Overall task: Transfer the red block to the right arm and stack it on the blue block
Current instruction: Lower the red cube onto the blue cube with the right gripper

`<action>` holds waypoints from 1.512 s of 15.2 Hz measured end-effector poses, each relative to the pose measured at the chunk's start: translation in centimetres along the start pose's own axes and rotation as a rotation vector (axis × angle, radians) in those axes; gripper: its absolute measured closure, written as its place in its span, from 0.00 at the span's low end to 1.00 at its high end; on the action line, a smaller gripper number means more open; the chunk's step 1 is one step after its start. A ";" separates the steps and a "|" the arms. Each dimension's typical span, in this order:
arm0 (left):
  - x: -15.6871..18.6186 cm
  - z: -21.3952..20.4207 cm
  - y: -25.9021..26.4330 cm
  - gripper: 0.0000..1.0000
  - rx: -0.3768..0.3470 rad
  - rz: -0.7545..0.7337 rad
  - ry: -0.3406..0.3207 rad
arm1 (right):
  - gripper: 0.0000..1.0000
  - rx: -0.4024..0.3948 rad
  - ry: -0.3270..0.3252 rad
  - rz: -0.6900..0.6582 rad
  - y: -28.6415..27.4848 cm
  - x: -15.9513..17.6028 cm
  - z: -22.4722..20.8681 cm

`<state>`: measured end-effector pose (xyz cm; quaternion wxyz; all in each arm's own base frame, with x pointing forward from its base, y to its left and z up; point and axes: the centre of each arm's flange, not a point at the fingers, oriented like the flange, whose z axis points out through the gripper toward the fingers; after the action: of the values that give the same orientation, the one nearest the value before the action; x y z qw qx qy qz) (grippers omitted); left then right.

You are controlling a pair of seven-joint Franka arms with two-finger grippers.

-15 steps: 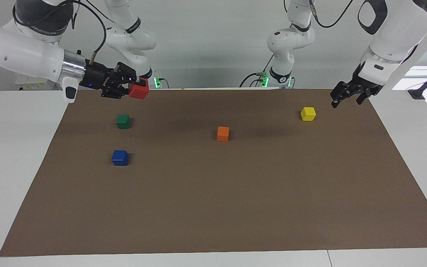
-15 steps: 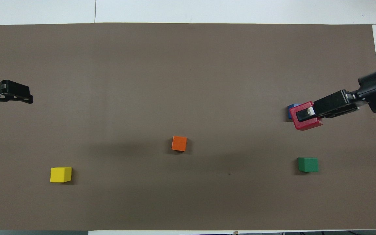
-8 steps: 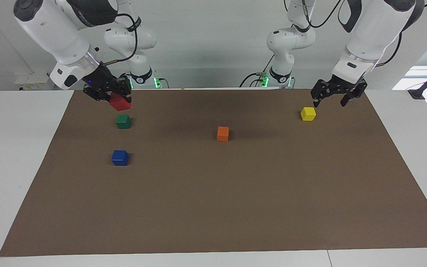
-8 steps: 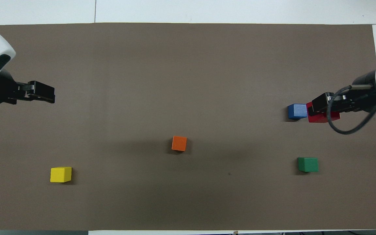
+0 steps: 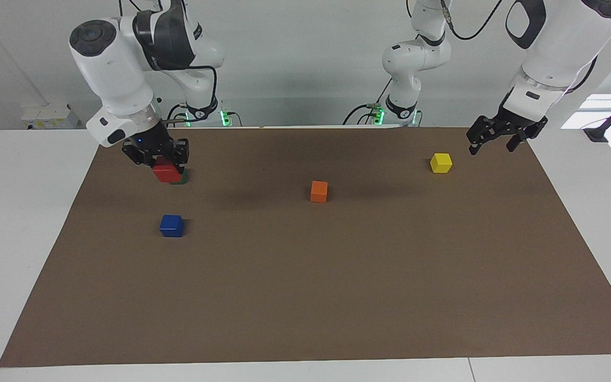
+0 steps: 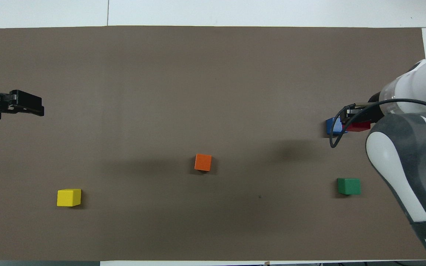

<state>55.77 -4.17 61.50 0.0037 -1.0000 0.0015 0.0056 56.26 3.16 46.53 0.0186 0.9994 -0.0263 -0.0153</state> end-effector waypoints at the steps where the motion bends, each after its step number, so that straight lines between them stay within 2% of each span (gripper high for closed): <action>1: 0.0 0.0 0.0 0.00 0.000 0.000 -0.001 | 0.44 -0.017 0.004 -0.002 0.2 0.3 1.9; 5: 0.0 0.1 -0.1 0.00 0.000 -0.001 -0.002 | 0.44 -0.047 0.017 0.028 0.2 1.1 7.7; 9: 0.0 0.2 -0.1 0.00 0.000 -0.001 -0.003 | 0.44 -0.061 0.019 0.046 0.7 1.7 10.2; 13: 0.0 0.2 -0.1 0.00 0.000 -0.001 -0.004 | 0.44 -0.057 0.028 0.066 1.7 2.3 11.8; 23: 0.0 0.4 -0.1 0.00 0.001 -0.002 -0.008 | 0.44 -0.056 0.028 0.111 2.6 2.4 11.8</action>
<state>55.76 -4.04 61.10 0.0040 -0.9999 0.0003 0.0099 58.14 -0.02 34.78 0.0478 0.9956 -0.0809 -0.0010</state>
